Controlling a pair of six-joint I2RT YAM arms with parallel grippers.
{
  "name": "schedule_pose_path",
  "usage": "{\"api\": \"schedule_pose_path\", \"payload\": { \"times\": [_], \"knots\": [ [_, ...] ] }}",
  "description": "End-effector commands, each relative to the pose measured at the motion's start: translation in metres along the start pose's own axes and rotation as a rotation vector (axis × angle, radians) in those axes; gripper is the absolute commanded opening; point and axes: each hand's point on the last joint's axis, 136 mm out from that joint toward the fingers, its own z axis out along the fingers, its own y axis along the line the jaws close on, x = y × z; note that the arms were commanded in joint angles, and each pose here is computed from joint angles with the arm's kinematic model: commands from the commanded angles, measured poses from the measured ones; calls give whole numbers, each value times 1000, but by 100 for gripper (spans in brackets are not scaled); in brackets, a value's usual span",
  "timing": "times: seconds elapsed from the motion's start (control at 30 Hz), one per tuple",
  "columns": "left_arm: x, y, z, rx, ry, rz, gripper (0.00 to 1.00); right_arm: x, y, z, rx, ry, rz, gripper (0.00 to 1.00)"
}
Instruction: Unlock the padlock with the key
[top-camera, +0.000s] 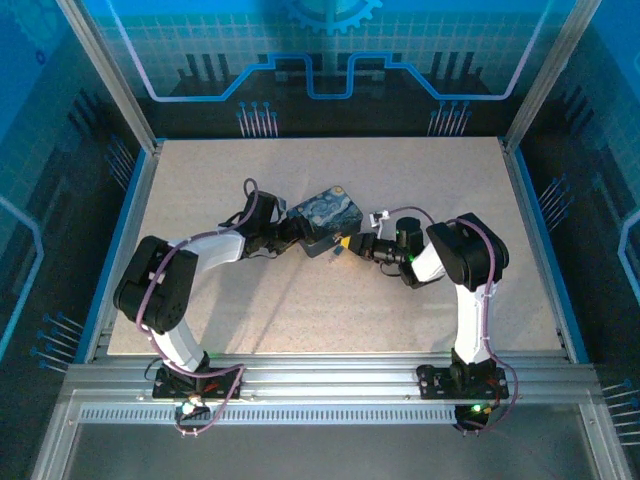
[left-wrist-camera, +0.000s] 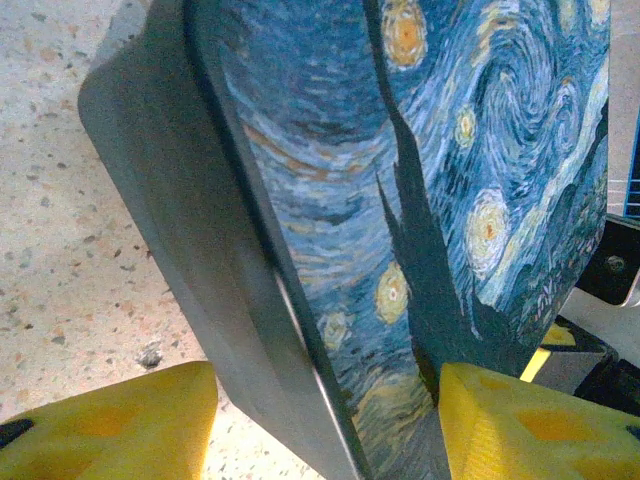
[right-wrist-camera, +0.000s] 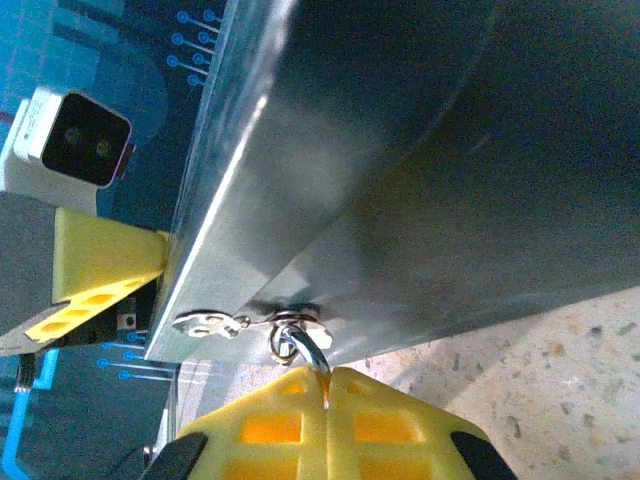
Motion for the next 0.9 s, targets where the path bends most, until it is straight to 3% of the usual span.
{"api": "schedule_pose_path", "payload": {
  "times": [0.0, 0.6, 0.87],
  "knots": [
    [28, 27, -1, -96, 71, -3, 61, -8, -3, -6, 19, -64, 46, 2],
    [22, 25, -11, -93, 39, -1, 63, -22, 0, -39, 119, -162, 20, 1],
    [2, 5, -42, -62, -57, 62, 76, -15, 20, -62, 207, -99, -109, 2]
  ]
}}
